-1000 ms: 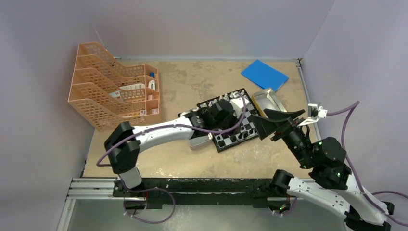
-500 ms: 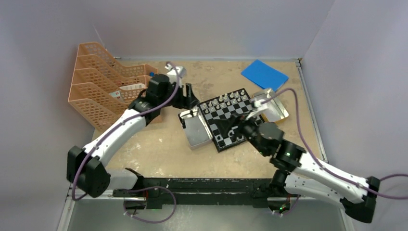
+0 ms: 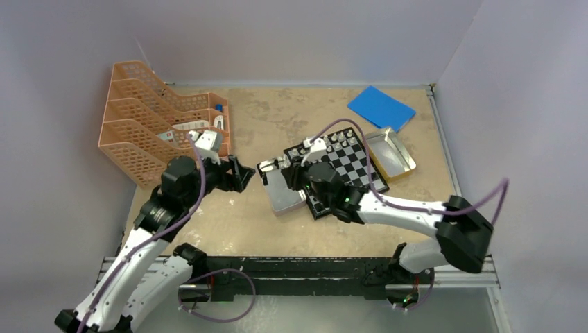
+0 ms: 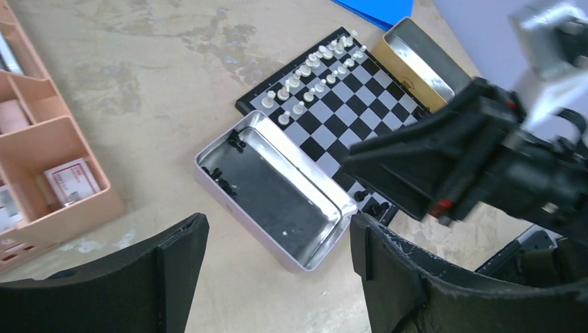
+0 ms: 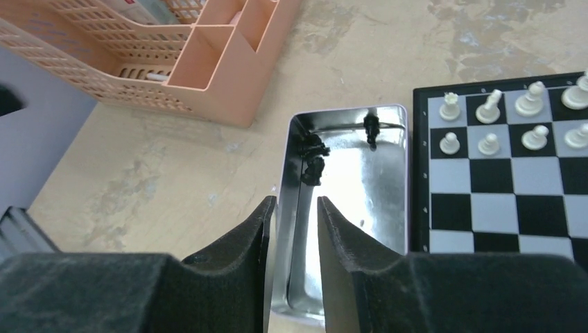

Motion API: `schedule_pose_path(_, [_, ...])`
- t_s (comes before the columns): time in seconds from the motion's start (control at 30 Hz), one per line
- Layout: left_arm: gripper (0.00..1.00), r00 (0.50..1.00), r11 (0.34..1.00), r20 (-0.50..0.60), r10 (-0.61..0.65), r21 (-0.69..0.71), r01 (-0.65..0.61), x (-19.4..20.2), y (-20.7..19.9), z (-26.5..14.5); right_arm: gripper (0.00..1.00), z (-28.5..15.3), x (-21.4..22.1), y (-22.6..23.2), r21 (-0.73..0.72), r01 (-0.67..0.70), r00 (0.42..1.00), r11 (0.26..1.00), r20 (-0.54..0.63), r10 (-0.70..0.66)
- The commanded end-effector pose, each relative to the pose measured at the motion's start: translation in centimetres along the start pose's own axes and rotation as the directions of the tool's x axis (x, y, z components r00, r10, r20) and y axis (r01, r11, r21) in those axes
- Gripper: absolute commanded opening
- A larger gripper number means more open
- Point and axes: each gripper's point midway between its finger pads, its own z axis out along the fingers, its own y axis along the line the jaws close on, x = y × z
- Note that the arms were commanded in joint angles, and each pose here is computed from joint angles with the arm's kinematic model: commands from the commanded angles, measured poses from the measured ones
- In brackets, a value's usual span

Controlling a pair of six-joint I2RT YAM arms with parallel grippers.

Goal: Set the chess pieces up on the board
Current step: Pick up the chess piece from the storage box.

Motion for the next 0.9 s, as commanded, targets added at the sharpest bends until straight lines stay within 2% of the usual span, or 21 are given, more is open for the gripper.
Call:
schedule_pose_path(0.0, [0.74,0.993,0.997,0.087,0.074,-0.011,-0.074,-0.8,0.4,-1.9,0.28,3.3,-2.7,1.8,-0.006,0.006,0.994,1.0,0.112,-0.005])
schedule_pose_path(0.13, [0.74,0.99,0.997,0.116,0.08,-0.019,-0.079,-0.9,0.5,-3.2,0.25,6.5,-0.4,1.7,0.019,0.043,0.996,0.999,0.078,-0.044])
schedule_pose_path(0.4, [0.73,0.984,0.994,0.145,0.103,0.022,-0.107,-1.2,-0.3,-4.3,0.27,11.6,2.9,-0.8,0.174,0.141,0.988,0.975,0.037,-0.15])
schedule_pose_path(0.57, [0.72,0.981,0.995,0.172,0.094,0.004,-0.096,-1.7,-0.1,-4.8,0.29,13.0,3.9,-2.6,0.253,0.191,0.98,0.949,0.013,-0.2])
schedule_pose_path(0.87, [0.7,0.976,0.995,0.198,0.096,0.011,-0.1,-2.0,-0.3,-5.3,0.31,14.3,5.7,-4.9,0.294,0.213,0.977,0.932,-0.033,-0.212])
